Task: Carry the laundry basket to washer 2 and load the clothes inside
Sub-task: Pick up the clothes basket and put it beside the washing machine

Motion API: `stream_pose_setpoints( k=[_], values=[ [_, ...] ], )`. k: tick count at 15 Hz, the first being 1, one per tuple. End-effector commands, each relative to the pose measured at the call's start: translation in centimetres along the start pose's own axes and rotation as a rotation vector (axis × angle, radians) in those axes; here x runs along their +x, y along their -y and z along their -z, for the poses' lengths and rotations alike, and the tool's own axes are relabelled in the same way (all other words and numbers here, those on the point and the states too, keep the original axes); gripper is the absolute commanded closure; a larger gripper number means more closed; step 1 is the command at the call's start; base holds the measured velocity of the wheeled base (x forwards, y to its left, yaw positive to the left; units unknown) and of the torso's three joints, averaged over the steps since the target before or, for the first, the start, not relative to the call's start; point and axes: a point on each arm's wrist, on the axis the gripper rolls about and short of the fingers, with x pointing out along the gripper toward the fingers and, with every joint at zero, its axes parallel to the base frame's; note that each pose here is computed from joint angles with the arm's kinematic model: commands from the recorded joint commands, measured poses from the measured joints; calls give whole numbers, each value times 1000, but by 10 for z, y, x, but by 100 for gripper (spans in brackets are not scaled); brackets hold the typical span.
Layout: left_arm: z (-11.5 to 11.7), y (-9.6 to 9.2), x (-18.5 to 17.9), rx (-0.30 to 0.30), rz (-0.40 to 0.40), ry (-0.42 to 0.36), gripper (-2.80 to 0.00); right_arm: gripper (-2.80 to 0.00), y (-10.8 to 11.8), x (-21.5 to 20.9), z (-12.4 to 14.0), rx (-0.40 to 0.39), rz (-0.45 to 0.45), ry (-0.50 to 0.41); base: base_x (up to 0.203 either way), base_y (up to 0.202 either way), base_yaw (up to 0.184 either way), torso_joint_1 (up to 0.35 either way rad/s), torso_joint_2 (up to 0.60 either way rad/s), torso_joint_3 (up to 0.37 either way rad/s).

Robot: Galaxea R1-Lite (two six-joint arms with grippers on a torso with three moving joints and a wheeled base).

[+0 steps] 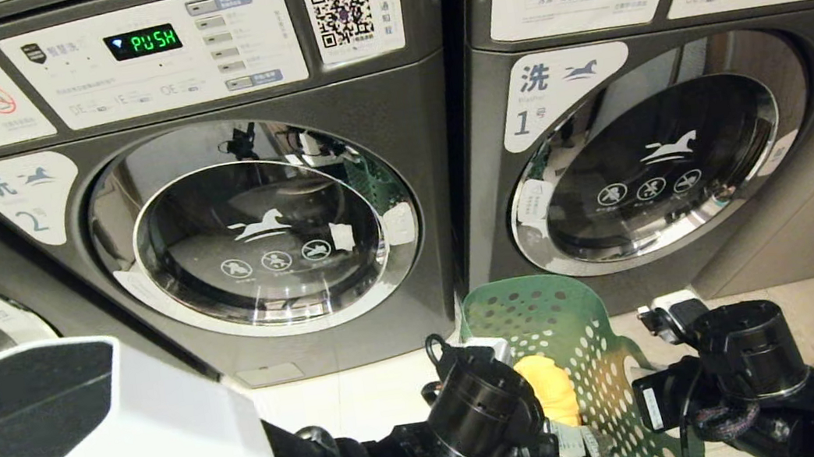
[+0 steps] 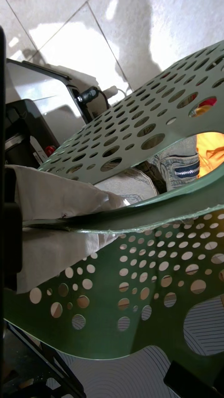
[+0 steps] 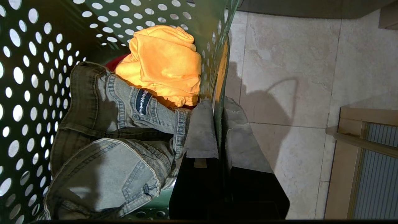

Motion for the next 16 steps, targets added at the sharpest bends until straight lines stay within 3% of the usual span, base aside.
stream_pose_setpoints(
  k=[1,7,16],
  values=[
    [1,2,11,3,1,-3,0,0,6,0,-3,-5,22,12,0,0,0,2,2,-193],
    [-4,18,32,24,33,19,0,0,25,-1,-10,13,84,35,0,0,0,2,3,-196],
    [-23,36,46,105,76,90,0,0,48,-7,-19,16,159,76,0,0,0,2,1,-189]
  ],
)
